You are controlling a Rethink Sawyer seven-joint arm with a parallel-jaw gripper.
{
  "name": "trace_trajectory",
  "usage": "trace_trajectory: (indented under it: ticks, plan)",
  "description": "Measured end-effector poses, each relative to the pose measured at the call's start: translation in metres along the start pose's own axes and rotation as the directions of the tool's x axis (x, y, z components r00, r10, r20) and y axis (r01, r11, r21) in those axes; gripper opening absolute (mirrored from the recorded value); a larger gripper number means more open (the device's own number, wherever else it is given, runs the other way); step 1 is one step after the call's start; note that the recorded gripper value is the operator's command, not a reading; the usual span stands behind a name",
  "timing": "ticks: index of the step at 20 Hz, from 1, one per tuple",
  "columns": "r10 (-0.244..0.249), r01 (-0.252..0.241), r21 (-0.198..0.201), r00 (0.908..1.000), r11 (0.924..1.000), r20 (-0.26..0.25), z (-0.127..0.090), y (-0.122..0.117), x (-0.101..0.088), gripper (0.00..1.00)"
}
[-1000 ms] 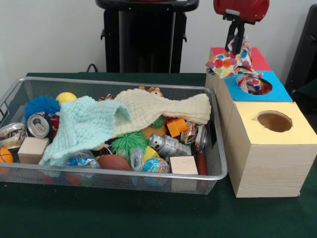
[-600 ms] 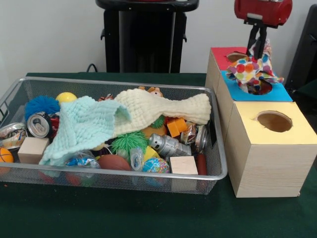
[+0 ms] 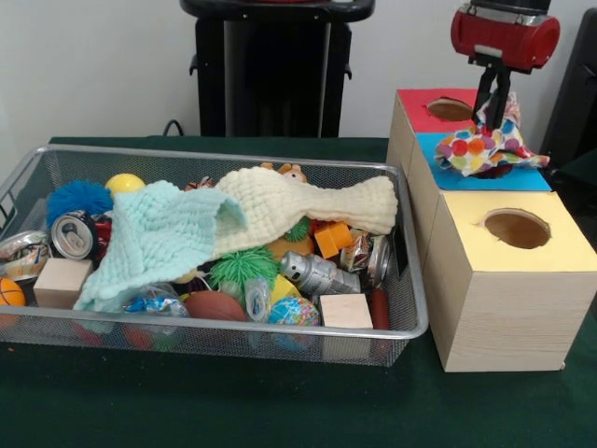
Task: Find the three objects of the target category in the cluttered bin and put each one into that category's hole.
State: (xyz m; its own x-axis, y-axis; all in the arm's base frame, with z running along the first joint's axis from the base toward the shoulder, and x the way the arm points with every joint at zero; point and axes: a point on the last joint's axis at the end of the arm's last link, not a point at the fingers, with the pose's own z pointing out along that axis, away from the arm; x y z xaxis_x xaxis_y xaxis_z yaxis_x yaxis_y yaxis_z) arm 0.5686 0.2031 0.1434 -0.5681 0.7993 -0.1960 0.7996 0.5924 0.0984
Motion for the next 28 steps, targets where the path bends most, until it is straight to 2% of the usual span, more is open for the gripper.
trace_trajectory:
  ticks: [9,14,28]
  plan:
    - [0.034,-0.034,0.025,0.9994,0.9991,0.009,0.020,-0.008,-0.012,0.00]
    - [0.029,-0.030,0.025,0.9992,0.9992,0.027,0.031,0.004,-0.013,0.00]
    - [0.064,-0.064,0.002,0.9978,0.9980,0.019,0.029,0.021,-0.004,0.00]
